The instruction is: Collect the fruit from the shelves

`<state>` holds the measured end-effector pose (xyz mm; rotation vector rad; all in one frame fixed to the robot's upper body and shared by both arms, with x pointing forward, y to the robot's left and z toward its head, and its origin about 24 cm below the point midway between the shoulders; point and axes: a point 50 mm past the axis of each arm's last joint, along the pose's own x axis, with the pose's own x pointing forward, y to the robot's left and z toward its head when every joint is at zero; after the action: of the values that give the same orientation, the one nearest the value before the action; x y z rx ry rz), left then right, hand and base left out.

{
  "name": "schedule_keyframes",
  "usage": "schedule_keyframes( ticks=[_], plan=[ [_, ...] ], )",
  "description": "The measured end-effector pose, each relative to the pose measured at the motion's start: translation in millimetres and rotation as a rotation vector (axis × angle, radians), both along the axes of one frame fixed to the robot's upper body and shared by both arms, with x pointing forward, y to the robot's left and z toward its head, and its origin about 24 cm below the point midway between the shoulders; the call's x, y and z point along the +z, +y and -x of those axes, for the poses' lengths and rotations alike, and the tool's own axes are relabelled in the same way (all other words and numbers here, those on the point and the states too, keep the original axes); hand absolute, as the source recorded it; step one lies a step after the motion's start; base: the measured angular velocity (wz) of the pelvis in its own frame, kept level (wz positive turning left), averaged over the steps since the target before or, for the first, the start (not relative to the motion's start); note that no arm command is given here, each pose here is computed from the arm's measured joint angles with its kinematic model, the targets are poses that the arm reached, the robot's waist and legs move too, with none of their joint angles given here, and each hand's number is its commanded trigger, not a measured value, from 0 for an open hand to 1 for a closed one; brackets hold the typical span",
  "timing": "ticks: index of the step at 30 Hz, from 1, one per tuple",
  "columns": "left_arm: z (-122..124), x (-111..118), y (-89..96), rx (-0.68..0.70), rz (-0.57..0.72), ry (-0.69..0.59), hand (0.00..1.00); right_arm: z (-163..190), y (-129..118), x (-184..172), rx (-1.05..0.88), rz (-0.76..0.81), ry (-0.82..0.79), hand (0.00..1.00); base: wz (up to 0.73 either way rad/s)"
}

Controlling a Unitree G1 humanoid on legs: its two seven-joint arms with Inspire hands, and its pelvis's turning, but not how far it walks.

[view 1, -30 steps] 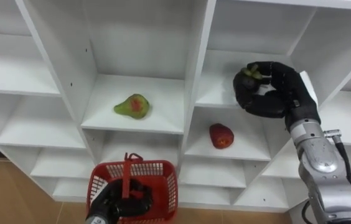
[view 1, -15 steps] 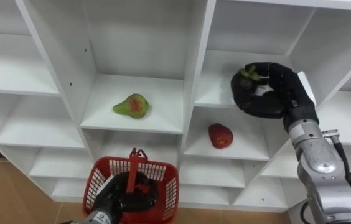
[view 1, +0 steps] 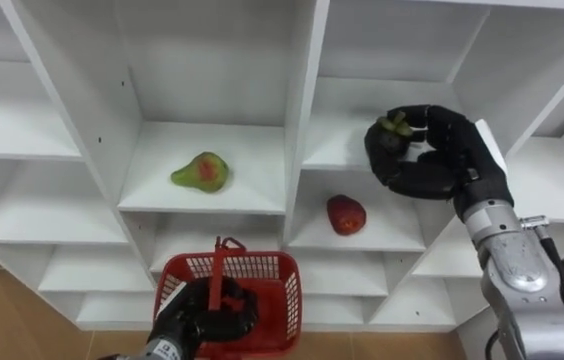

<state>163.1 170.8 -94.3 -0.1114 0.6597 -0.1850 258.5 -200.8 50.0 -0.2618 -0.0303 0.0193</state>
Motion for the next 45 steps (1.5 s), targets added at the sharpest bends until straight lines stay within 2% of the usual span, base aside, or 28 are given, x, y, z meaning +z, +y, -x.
schedule_keyframes(
  ticks=[13,17,25,30,35,40,45],
  plan=[
    [-1,2,0.8,-0.001,-0.003,-0.009,1.00,4,3,7,0.020,0.035,-0.029,1.00,-0.02],
    [-1,2,-3.4,0.012,0.052,-0.006,1.00,9,13,9,0.067,0.043,-0.032,1.00,-0.06],
    [0,2,-8.8,-0.022,0.058,-0.002,1.00,16,23,-2,0.124,0.029,0.035,1.00,0.00],
    [-8,15,-12.8,-0.037,0.071,-0.068,1.00,20,25,-5,0.124,0.010,0.047,1.00,-0.01],
    [-9,16,-19.9,-0.066,0.084,-0.070,1.00,25,30,-9,0.152,-0.009,0.065,1.00,0.00],
    [-8,16,-28.3,-0.075,0.098,-0.067,1.00,43,44,-31,0.243,-0.021,0.193,1.00,-0.05],
    [-8,15,-28.3,-0.076,0.097,-0.063,1.00,49,45,-37,0.278,-0.026,0.236,1.00,-0.04]
  ],
)
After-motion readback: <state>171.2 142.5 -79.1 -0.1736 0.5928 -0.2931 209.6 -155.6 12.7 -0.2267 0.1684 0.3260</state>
